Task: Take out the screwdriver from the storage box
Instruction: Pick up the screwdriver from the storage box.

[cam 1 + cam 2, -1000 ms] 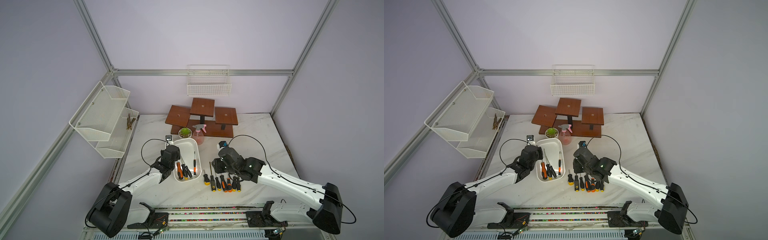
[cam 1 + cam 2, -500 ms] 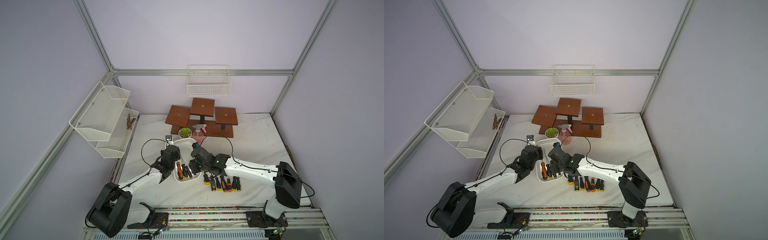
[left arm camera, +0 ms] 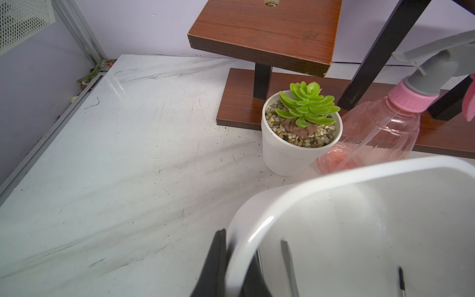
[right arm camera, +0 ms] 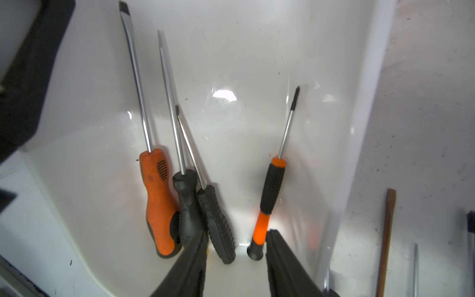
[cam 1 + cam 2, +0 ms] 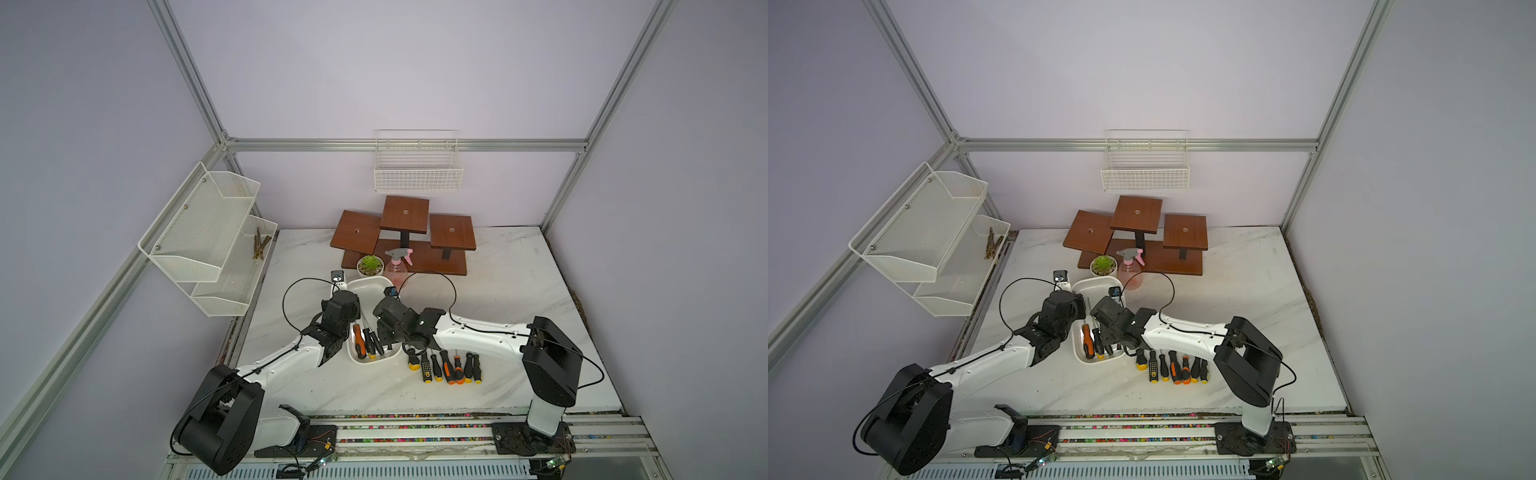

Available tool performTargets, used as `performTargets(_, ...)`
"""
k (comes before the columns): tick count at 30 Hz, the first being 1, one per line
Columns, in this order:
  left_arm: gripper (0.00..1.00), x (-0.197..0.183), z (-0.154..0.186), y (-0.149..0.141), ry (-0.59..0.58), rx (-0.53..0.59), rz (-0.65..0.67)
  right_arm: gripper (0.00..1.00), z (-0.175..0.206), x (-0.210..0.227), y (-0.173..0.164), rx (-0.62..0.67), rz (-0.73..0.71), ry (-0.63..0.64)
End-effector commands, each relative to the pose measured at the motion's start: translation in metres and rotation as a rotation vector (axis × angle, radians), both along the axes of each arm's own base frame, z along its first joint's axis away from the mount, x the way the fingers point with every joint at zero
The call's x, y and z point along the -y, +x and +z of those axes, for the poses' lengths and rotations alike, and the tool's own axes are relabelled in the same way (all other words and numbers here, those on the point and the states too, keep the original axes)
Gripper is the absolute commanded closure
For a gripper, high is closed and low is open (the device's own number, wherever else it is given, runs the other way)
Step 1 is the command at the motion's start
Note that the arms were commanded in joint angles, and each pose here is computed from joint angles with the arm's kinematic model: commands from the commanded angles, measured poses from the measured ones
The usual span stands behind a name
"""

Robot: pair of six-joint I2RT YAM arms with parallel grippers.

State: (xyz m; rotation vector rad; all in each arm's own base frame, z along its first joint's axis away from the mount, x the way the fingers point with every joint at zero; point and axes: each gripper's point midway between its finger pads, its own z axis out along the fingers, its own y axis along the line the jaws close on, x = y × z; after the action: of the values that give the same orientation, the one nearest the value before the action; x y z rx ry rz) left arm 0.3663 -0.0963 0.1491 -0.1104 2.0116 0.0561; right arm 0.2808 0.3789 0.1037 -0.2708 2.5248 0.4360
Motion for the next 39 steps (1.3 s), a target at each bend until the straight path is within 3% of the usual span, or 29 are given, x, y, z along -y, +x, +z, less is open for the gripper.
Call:
performTargets(1, 1.0, 0.004, 0.021, 0.007, -0.014, 0.059, -0.006, 0.57, -0.003, -0.003, 0.014, 0.019, -0.055, 0.012)
performTargets(20, 1.0, 0.004, 0.022, 0.006, -0.014, 0.062, -0.006, 0.56, -0.037, 0.012, 0.039, -0.062, -0.154, 0.079)
performTargets(28, 1.0, 0.004, 0.022, 0.006, -0.015, 0.063, -0.007, 0.56, -0.053, 0.016, 0.045, -0.069, -0.169, 0.01)
performTargets(39, 1.0, 0.004, 0.021, 0.007, -0.011, 0.059, -0.003, 0.57, -0.057, -0.005, 0.035, -0.082, -0.066, 0.021)
